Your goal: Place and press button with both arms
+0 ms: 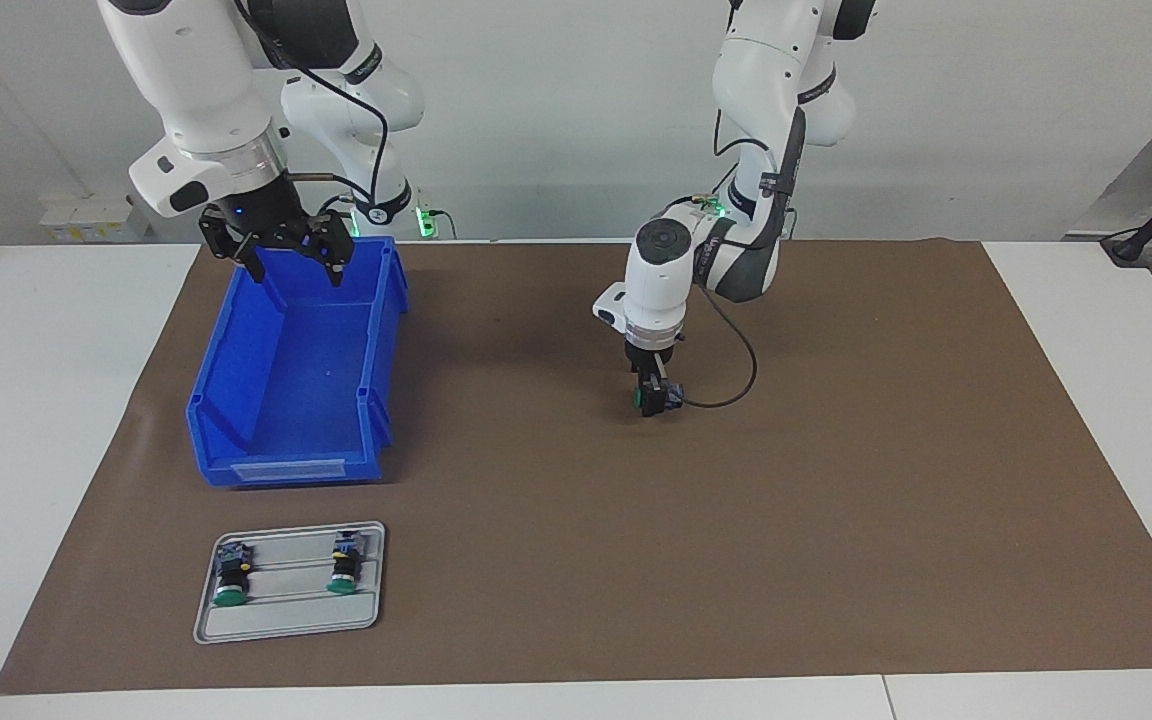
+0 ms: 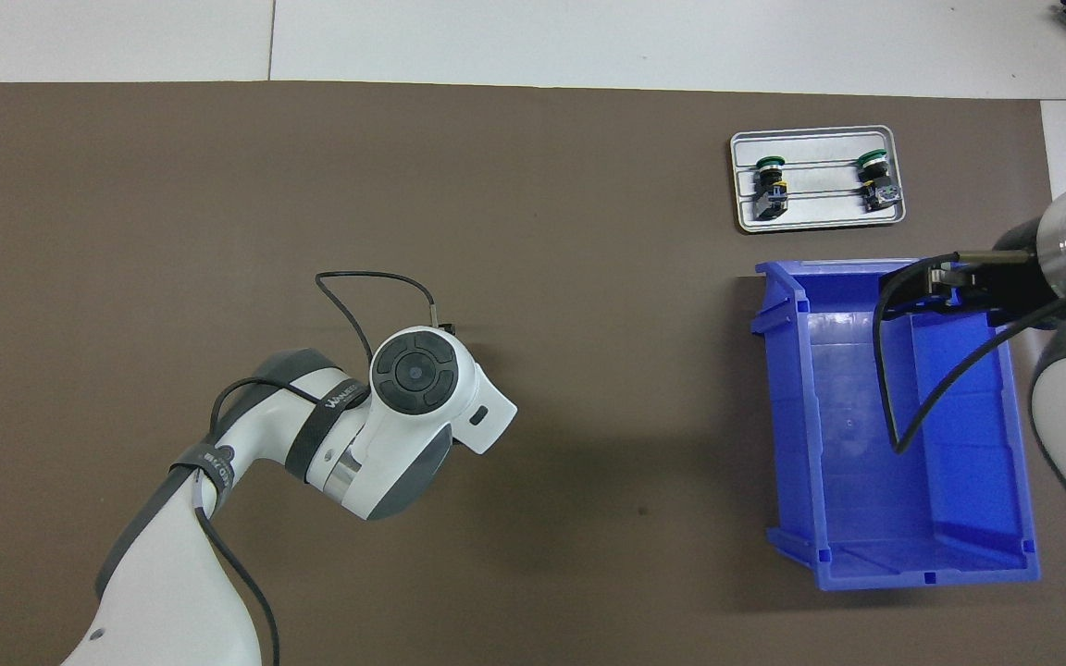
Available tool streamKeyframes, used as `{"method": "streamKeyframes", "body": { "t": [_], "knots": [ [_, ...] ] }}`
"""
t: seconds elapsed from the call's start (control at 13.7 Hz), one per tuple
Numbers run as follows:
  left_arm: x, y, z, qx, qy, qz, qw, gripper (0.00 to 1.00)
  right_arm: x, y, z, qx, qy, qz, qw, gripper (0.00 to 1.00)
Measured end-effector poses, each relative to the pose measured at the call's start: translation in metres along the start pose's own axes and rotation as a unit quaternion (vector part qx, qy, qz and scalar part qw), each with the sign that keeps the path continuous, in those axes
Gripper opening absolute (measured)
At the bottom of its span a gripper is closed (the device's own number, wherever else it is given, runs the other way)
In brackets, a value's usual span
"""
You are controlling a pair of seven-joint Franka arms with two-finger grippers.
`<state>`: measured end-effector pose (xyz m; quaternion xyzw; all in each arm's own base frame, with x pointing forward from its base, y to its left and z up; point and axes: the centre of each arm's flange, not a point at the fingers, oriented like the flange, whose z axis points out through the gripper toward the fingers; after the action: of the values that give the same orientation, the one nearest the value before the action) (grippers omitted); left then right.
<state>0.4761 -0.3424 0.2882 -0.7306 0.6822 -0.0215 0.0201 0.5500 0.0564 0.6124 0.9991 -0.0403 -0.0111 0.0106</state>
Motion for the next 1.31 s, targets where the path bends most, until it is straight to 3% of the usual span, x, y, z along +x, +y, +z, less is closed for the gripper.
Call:
{"method": "streamKeyframes", "body": {
  "t": [0.22, 0.29, 0.44, 0.58, 0.65, 0.95, 1.31],
  "knots": [
    [-0.002, -0.003, 0.0, 0.003, 0.002, -0.006, 1.0, 0.83, 0.0, 0.0, 0.0, 0.0, 0.0, 0.0, 1.0, 1.0],
    [-0.005, -0.005, 0.0, 0.003, 0.001, -0.011, 1.0, 0.83, 0.0, 0.0, 0.0, 0.0, 0.0, 0.0, 1.0, 1.0],
    [-0.01, -0.009, -0.001, 0.004, 0.001, -0.02, 1.0, 0.65, 0.0, 0.0, 0.0, 0.0, 0.0, 0.0, 1.0, 1.0],
    [-0.013, -0.014, -0.004, 0.007, 0.004, -0.026, 1.0, 0.39, 0.0, 0.0, 0.0, 0.0, 0.0, 0.002, 1.0, 1.0],
    [-0.015, -0.015, -0.004, 0.007, 0.004, -0.028, 1.0, 0.33, 0.0, 0.0, 0.0, 0.0, 0.0, 0.004, 1.0, 1.0],
    [-0.017, -0.02, -0.005, 0.011, 0.007, -0.043, 0.999, 0.33, 0.0, 0.001, 0.0, 0.0, 0.0, 0.006, 1.0, 1.0],
    [-0.02, -0.059, -0.039, 0.036, 0.029, -0.135, 0.99, 0.33, 0.0, 0.002, 0.0, 0.0, 0.0, 0.007, 1.0, 1.0]
  ]
}}
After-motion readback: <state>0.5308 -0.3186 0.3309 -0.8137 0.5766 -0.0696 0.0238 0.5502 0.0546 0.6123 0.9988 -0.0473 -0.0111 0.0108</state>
